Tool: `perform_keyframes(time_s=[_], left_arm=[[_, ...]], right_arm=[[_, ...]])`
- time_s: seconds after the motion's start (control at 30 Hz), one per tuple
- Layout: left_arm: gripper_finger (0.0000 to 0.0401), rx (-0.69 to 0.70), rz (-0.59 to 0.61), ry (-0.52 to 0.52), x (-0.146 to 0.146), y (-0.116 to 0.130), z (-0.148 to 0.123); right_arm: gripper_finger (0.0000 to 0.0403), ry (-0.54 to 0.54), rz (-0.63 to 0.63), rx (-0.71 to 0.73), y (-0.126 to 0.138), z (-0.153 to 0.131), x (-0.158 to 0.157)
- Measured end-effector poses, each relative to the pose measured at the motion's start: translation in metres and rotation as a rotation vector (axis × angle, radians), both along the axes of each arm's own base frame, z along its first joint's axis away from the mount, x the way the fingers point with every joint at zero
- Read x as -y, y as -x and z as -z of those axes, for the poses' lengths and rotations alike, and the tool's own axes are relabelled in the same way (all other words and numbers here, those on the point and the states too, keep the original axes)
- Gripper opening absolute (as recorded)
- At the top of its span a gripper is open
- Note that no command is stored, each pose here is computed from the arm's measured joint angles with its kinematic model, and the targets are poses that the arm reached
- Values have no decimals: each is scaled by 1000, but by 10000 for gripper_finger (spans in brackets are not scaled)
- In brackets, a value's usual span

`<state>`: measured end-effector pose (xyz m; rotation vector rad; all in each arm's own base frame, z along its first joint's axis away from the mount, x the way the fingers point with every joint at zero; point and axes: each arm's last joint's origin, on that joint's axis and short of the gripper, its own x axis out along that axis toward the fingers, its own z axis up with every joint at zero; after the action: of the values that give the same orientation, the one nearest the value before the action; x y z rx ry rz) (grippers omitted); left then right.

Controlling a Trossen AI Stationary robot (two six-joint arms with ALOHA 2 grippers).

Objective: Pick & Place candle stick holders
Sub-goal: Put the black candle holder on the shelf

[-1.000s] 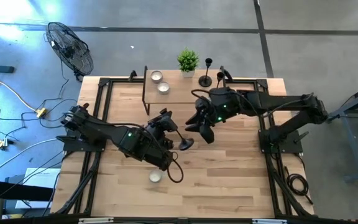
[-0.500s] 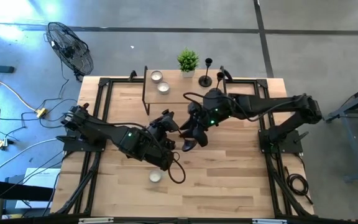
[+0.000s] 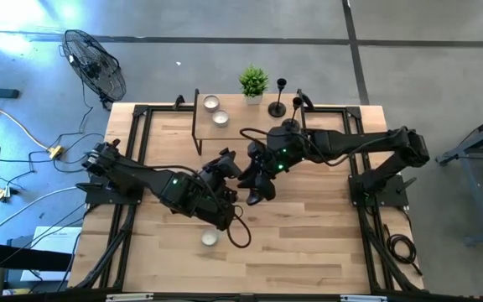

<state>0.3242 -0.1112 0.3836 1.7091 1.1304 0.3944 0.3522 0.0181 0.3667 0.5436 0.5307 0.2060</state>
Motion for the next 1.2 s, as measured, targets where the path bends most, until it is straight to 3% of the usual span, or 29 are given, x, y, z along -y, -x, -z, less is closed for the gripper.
perform_keyframes(time_s=[0.27, 0.5, 0.87, 1.2], left_arm=[[98, -2, 1, -4, 0, 0, 0], [101, -8, 14, 24, 1, 0, 1], [142, 58, 24, 72, 3, -5, -2], [145, 196, 3, 65, 9, -7, -20]], right_arm=[[16, 15, -17, -16, 0, 2, 1], [9, 35, -18, -50, 2, 6, 3], [8, 80, -20, -56, 3, 7, 3], [7, 105, -16, -57, 6, 5, 3]])
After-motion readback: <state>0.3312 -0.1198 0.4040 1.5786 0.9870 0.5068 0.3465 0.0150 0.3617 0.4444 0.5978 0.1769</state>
